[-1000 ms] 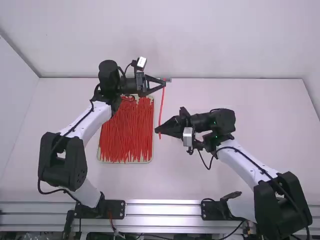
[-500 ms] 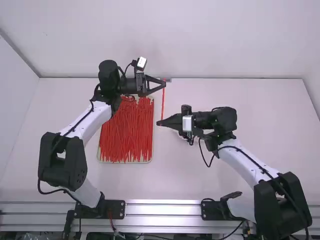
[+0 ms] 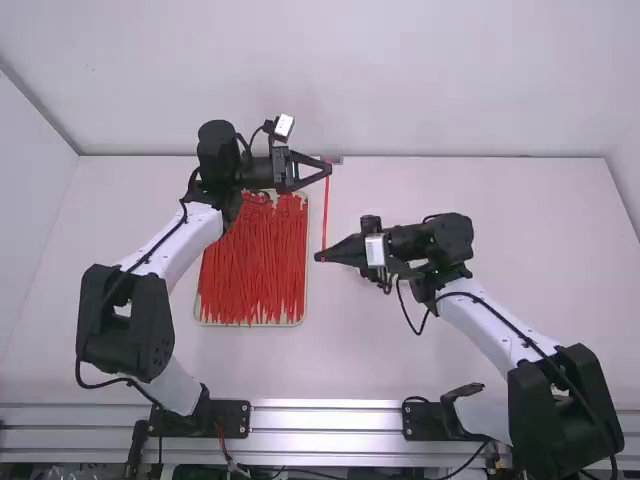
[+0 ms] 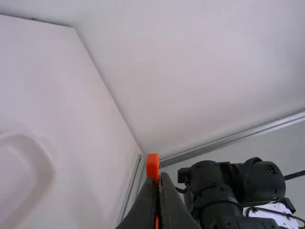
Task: Fasten the cable tie
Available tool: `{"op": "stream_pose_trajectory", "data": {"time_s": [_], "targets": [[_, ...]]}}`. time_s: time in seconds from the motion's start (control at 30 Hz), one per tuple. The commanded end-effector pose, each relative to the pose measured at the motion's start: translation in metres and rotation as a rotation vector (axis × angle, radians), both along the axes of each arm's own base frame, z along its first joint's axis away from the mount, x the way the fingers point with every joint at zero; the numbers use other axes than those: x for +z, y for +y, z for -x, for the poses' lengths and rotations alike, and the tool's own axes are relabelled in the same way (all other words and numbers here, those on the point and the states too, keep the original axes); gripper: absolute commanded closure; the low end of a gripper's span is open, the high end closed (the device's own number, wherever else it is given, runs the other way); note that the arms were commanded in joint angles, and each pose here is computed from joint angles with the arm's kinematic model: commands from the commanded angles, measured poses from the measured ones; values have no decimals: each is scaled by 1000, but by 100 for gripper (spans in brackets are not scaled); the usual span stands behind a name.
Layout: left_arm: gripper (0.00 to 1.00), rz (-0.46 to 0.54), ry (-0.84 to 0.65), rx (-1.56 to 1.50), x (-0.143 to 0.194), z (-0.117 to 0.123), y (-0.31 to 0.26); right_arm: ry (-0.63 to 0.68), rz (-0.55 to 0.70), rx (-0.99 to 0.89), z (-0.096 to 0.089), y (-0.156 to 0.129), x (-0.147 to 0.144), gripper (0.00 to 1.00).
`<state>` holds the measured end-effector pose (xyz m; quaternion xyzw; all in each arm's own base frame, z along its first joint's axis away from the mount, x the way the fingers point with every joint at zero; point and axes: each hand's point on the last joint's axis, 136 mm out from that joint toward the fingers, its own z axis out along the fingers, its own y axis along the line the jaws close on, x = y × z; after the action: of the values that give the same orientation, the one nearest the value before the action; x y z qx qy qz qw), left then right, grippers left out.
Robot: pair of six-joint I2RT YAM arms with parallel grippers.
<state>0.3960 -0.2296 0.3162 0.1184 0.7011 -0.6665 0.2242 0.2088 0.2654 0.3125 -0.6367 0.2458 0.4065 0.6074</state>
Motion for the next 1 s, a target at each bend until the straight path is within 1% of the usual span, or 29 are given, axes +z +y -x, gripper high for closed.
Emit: {"op": "stream_pose_trajectory", "data": {"time_s": [0.0,0.03,0.07,0.1,0.17,0.27,0.3,0.33,0.37,0.47,0.5,0.53,0.6,0.73,0.8,0.83,0.97], "targets": [[98,-5,-17,-15,-3,2,1,101,-15,-56,-14,3,12,100],[99,-4,-24,-16,-3,2,1,158,-32,-101,-23,4,16,100],[99,-5,-29,-17,-3,2,1,167,-36,-109,-24,4,17,100],[99,-7,-43,-18,-3,2,1,218,-59,-141,-30,4,23,100],[98,-8,-47,-18,-3,2,1,288,-89,-164,-35,2,32,100],[99,-13,-87,-11,-2,1,1,442,-150,-201,-46,-3,46,100],[99,-14,-95,-11,-2,1,1,460,-155,-204,-47,-4,48,100],[99,-17,-137,-10,-1,1,1,541,-171,-214,-53,-7,51,100],[99,-17,-164,-11,1,1,1,581,-175,-214,-55,-9,52,100],[98,-16,-260,-9,7,1,1,746,-159,-183,-57,-13,51,100],[99,-14,-319,-8,12,1,1,816,-132,-160,-55,-14,49,100],[99,-14,-319,-8,12,1,1,816,-132,-160,-55,-14,49,100],[99,-10,-389,-5,18,2,1,828,-98,-144,-53,-17,45,100],[99,2,-475,-13,28,5,1,946,-106,-167,-63,-19,41,100],[99,8,-514,-17,32,7,1,945,-99,-159,-61,-17,40,100],[99,15,-563,-29,38,11,1,959,-88,-152,-59,-14,39,100],[99,22,-688,-60,46,20,1,1114,-84,-156,-66,-10,32,100]]}}
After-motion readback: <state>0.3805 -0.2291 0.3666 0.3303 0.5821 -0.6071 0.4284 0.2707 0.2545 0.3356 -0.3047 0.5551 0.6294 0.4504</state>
